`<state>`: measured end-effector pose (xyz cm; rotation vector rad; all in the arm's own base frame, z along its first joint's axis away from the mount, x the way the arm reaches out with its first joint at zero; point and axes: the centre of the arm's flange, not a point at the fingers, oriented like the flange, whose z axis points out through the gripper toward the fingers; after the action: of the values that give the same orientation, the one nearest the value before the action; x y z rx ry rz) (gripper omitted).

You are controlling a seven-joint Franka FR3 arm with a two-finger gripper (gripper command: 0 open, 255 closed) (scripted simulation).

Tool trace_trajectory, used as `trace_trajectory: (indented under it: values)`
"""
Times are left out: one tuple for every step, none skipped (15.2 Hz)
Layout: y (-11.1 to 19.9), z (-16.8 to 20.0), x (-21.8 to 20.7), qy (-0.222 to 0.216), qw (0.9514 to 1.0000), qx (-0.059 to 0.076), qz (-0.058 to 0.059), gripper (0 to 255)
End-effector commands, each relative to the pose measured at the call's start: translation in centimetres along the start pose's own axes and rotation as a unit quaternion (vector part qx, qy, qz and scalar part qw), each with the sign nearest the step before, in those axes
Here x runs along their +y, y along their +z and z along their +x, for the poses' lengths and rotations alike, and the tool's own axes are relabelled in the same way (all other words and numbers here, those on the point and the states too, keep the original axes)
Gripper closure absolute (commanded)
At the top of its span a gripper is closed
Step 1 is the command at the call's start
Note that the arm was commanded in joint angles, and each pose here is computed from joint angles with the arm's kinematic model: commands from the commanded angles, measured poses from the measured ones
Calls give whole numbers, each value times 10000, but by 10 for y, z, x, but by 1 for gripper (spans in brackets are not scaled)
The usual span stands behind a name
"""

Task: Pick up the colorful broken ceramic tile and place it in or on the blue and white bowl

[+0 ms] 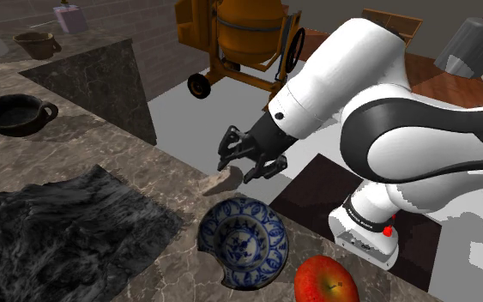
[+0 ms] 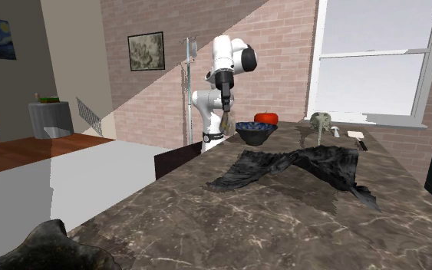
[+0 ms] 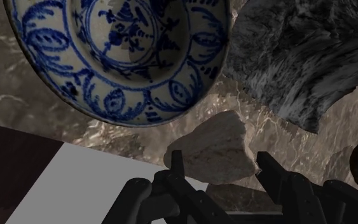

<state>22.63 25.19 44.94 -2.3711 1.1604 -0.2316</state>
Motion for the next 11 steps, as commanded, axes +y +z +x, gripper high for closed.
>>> trace_trajectory:
  values:
    - [-10, -1, -5, 0, 10000, 1, -2, 255]
    - [-14, -1, -7, 0, 10000, 1, -2, 255]
    - [-19, -1, -10, 0, 10000, 1, -2, 255]
    - [-24, -2, -13, 0, 10000, 1, -2, 255]
    - [-28, -2, -15, 0, 10000, 1, -2, 255]
    - [-33, -2, -18, 0, 10000, 1, -2, 255]
    - [-37, -3, -20, 0, 10000, 1, -2, 255]
    - [-42, -3, -23, 0, 10000, 1, -2, 255]
    - [-47, -3, -26, 0, 10000, 1, -2, 255]
    - [-51, -4, -28, 0, 10000, 1, -2, 255]
    - [-56, -4, -31, 0, 10000, 1, -2, 255]
